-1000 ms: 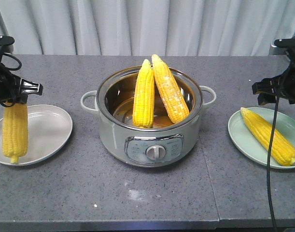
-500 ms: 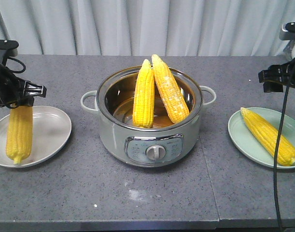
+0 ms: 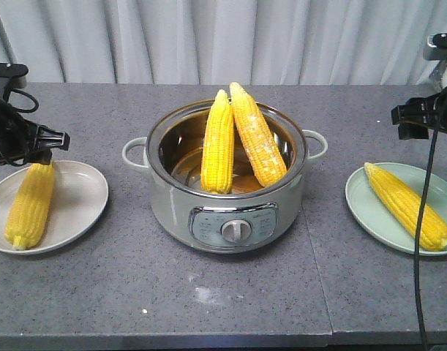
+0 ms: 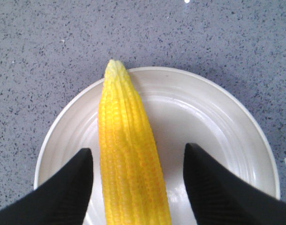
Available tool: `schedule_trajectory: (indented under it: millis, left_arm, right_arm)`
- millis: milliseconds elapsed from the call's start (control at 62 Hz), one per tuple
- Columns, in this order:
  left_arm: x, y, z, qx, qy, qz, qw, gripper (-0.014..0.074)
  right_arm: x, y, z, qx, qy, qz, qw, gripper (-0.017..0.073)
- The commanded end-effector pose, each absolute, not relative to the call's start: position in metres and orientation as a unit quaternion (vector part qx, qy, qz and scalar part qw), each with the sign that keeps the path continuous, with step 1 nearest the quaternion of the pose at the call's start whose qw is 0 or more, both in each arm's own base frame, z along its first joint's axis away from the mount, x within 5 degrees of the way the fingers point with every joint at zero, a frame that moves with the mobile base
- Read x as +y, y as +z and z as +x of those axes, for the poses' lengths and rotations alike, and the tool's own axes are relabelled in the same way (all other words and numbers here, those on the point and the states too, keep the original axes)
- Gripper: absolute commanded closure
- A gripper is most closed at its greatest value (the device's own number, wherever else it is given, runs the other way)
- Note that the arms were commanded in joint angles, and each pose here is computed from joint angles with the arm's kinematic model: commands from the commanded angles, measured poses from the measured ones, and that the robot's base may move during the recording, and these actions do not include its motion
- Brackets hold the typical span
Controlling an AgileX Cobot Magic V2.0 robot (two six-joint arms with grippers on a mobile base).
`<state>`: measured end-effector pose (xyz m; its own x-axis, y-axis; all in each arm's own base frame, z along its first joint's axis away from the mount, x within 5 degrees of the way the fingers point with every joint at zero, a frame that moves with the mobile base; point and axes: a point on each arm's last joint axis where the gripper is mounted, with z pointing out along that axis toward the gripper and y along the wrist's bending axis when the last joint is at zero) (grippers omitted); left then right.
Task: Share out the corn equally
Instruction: 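Raise both grippers and move the right gripper back toward the pot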
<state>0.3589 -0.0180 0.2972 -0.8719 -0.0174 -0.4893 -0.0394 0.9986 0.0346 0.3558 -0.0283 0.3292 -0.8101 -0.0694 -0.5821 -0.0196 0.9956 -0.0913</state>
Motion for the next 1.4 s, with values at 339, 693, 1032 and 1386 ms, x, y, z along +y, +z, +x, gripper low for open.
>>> schedule_trajectory:
  millis: [339, 693, 1032, 1386]
  left_arm:
    - [-0.019, 0.357, 0.357, 0.951, 0.015, -0.022, 0.307, 0.0124]
    - [-0.044, 0.428, 0.352, 0.918, -0.125, 0.012, 0.377, 0.0126]
    - [-0.059, 0.435, 0.35, 0.899, -0.21, 0.033, 0.384, 0.0126]
    - [-0.059, 0.435, 0.35, 0.899, -0.21, 0.033, 0.383, 0.0126]
  right_arm:
    - [-0.024, 0.382, 0.34, 0.906, -0.027, -0.02, 0.423, 0.0031]
    - [0.016, 0.428, 0.308, 0.838, 0.151, -0.127, 0.508, 0.0031]
    - [0.057, 0.419, 0.318, 0.793, 0.24, -0.243, 0.505, 0.0029]
    - [0.131, 0.403, 0.36, 0.808, 0.141, -0.289, 0.494, 0.0029]
